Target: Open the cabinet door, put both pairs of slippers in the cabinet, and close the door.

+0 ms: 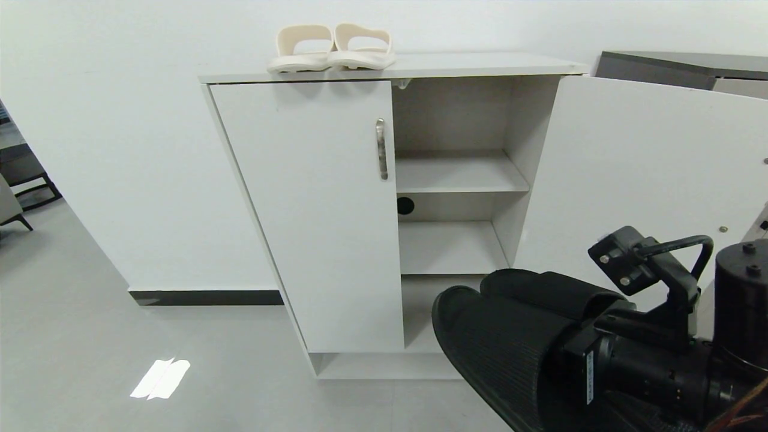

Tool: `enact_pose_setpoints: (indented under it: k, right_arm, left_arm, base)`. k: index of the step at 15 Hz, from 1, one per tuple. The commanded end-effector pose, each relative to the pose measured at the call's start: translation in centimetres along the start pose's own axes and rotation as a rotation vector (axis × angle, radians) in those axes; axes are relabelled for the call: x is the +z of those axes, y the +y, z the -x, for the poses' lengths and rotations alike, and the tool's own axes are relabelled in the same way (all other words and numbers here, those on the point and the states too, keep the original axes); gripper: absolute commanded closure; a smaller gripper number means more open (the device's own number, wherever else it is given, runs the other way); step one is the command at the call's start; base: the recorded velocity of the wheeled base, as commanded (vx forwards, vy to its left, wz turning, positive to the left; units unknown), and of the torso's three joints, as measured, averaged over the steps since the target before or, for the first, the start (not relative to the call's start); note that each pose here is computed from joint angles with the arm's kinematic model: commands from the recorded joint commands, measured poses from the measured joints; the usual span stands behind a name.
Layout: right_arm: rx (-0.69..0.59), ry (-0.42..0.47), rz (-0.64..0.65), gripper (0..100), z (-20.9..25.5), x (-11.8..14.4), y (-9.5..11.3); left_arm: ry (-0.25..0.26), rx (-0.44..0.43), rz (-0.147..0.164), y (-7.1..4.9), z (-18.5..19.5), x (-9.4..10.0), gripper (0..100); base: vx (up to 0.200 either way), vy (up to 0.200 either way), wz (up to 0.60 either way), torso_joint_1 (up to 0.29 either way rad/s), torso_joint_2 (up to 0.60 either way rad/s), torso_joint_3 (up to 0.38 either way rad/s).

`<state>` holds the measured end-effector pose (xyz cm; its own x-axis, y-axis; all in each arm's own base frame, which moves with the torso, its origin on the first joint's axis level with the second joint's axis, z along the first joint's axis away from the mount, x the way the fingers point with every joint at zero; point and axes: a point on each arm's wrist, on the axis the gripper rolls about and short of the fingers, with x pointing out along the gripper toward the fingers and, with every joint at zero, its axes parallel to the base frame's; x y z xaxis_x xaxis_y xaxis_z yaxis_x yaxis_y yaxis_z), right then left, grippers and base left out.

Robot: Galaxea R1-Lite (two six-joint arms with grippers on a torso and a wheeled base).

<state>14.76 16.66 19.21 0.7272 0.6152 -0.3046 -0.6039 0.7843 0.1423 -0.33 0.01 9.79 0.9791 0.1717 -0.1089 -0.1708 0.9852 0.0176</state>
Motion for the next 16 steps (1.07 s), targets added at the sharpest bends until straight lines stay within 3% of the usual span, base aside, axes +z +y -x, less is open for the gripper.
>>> enact_pose_setpoints:
  k: [1, 4, 6, 9, 13, 16]
  right_arm:
    - [0.005, 0.007, 0.001, 100, -0.1, -0.2, 0.1]
    - [-0.018, 0.110, -0.034, 100, -2.5, -3.5, -0.1]
    - [-0.066, 0.066, -0.141, 100, -4.7, -4.6, 0.2]
    - [-0.229, 0.054, -0.129, 100, -10.4, -7.1, 0.7]
    - [-0.376, 0.018, -0.117, 100, -15.4, -8.1, 1.1]
    - [-0.513, -0.030, -0.122, 100, -18.7, -8.0, -0.6]
  left_arm:
    - [-0.015, -0.109, 0.010, -0.3, 1.0, -2.2, 100]
    - [-0.016, -0.123, -0.009, -0.3, 1.0, -2.2, 100]
    - [-0.016, -0.097, 0.011, -0.2, 1.0, -2.2, 100]
    - [-0.015, -0.097, 0.010, -0.2, 1.0, -2.2, 100]
    - [-0.017, -0.095, 0.008, -0.2, 1.0, -2.2, 100]
    - [-0.016, -0.096, -0.005, -0.2, 1.0, -2.2, 100]
  base:
    - [0.000, 0.000, 0.00, 0.000, 0.00, 0.000]
    - [0.000, 0.000, 0.00, 0.000, 0.00, 0.000]
    - [0.000, 0.000, 0.00, 0.000, 0.00, 0.000]
    - [0.000, 0.000, 0.00, 0.000, 0.00, 0.000]
    - [0.000, 0.000, 0.00, 0.000, 0.00, 0.000]
    - [0.000, 0.000, 0.00, 0.000, 0.00, 0.000]
